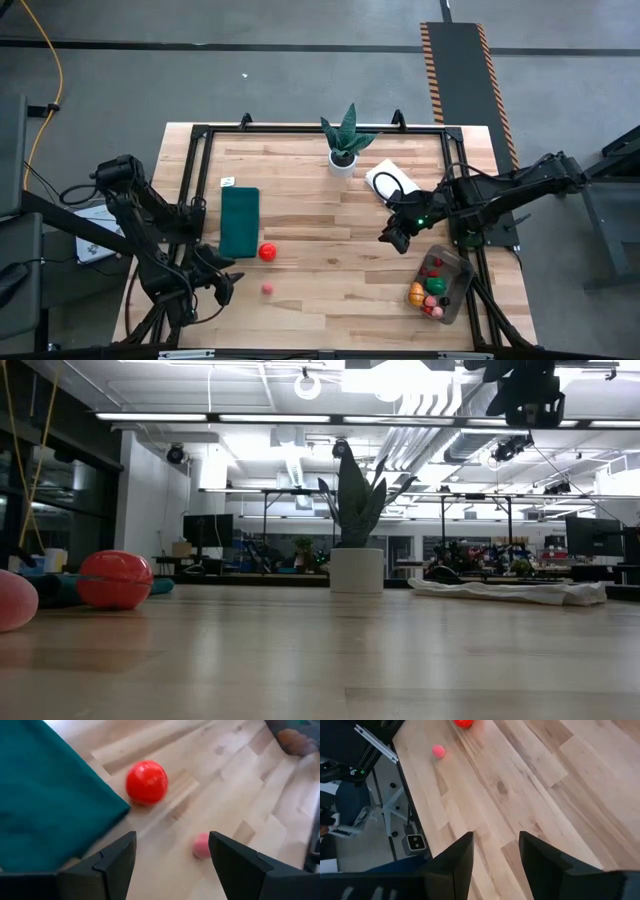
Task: Pick and placing Produce into tupperware
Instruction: Put the pink peach into the black bin
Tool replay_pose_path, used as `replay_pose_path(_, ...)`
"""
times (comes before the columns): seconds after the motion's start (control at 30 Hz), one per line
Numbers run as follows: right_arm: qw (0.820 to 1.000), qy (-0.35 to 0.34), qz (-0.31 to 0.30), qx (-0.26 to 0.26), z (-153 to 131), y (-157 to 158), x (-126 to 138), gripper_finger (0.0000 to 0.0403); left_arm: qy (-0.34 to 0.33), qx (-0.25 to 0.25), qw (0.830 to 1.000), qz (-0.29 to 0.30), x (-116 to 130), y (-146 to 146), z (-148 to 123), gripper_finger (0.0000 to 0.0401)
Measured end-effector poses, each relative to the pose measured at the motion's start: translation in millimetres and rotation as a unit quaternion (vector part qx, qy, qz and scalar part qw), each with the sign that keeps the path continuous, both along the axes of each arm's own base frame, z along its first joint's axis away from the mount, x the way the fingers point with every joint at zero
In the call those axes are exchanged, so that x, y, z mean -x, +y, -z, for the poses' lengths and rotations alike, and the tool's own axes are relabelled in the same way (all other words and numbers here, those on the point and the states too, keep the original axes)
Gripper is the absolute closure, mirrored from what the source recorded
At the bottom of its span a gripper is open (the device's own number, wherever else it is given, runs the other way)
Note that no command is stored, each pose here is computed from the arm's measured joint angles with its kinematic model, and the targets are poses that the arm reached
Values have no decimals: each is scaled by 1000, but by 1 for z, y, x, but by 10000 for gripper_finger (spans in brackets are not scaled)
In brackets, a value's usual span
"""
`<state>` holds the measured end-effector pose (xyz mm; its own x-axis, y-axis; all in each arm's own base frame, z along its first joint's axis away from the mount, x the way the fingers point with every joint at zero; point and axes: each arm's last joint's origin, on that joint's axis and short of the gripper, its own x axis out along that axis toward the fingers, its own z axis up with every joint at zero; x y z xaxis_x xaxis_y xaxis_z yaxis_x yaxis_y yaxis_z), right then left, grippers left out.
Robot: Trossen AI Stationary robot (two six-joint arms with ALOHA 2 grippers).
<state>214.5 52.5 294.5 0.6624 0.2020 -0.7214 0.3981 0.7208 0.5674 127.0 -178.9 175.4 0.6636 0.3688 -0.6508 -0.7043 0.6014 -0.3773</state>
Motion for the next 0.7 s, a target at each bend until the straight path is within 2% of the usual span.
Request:
replay_pose_path(0.2, 1000, -1, -1, 4, 0, -1, 0, 253, 11, 8, 1000, 4, 0, -1, 1, 164)
replay_pose_path(0.33, 1000, -4, -7, 14, 0, -1, 0, 253, 51, 21, 998, 29, 0, -5, 3, 164)
replay_pose_path(0.43, 1000, -5, -7, 20, 0, -2, 0, 253, 46, 25, 998, 47, -2, -9, 3, 164)
replay_pose_path(0.6, 1000, -1, -7, 21, 1, -2, 0, 253, 42, -46, 990, 126, -7, -14, 3, 164)
replay_pose_path(0.7, 1000, 3, -4, 21, 1, -3, 1, 253, 45, -73, 985, 147, -7, -14, 2, 164)
